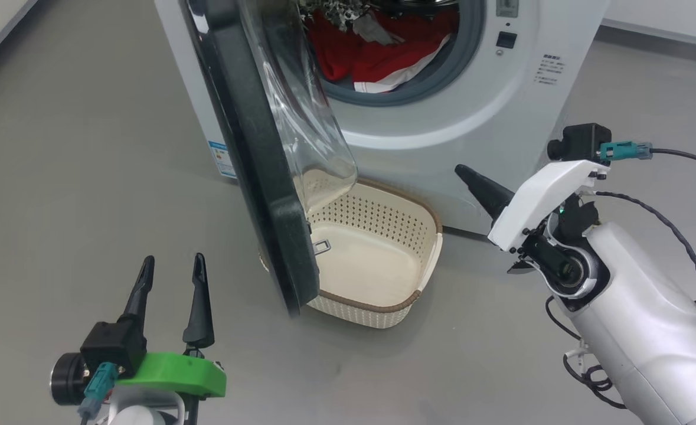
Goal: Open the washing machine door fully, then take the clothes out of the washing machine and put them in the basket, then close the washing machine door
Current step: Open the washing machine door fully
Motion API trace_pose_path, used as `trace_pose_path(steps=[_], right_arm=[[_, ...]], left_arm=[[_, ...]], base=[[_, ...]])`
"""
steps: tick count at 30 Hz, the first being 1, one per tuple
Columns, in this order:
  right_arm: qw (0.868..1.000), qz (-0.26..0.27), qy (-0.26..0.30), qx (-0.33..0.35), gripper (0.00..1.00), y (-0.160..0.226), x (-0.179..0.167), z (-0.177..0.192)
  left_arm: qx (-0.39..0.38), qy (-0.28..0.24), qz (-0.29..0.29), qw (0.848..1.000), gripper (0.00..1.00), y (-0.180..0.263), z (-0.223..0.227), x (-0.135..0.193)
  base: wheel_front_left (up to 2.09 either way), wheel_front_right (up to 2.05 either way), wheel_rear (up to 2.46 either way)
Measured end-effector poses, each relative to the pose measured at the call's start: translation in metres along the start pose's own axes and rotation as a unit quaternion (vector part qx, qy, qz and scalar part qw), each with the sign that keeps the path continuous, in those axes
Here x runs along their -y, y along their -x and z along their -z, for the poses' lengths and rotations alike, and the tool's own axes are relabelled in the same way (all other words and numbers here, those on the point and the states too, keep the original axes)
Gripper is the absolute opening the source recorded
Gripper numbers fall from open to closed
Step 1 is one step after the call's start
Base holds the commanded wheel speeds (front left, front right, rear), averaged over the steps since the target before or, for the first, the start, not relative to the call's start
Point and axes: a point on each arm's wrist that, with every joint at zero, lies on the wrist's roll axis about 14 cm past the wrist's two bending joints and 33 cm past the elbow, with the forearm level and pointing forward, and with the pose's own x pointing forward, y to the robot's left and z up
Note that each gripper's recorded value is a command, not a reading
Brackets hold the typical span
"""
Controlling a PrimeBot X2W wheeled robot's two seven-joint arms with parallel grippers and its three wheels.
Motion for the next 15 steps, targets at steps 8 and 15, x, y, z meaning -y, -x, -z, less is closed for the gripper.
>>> trace_pose_path(steps=[8,15], right_arm=[[0.977,0.099,0.171,0.083,0.00,0.056,0.043,-0.013],[0.940,0.158,0.248,0.174,0.00,0.104,0.055,-0.032]], left_arm=[[-0.014,0.009,0.014,1.000,1.00,0.007,0.011,0.008],[-0.020,0.011,0.049,0.999,1.00,0.007,0.015,0.024]], base=[[0.00,0.00,0.00],[0.00,0.00,0.00]])
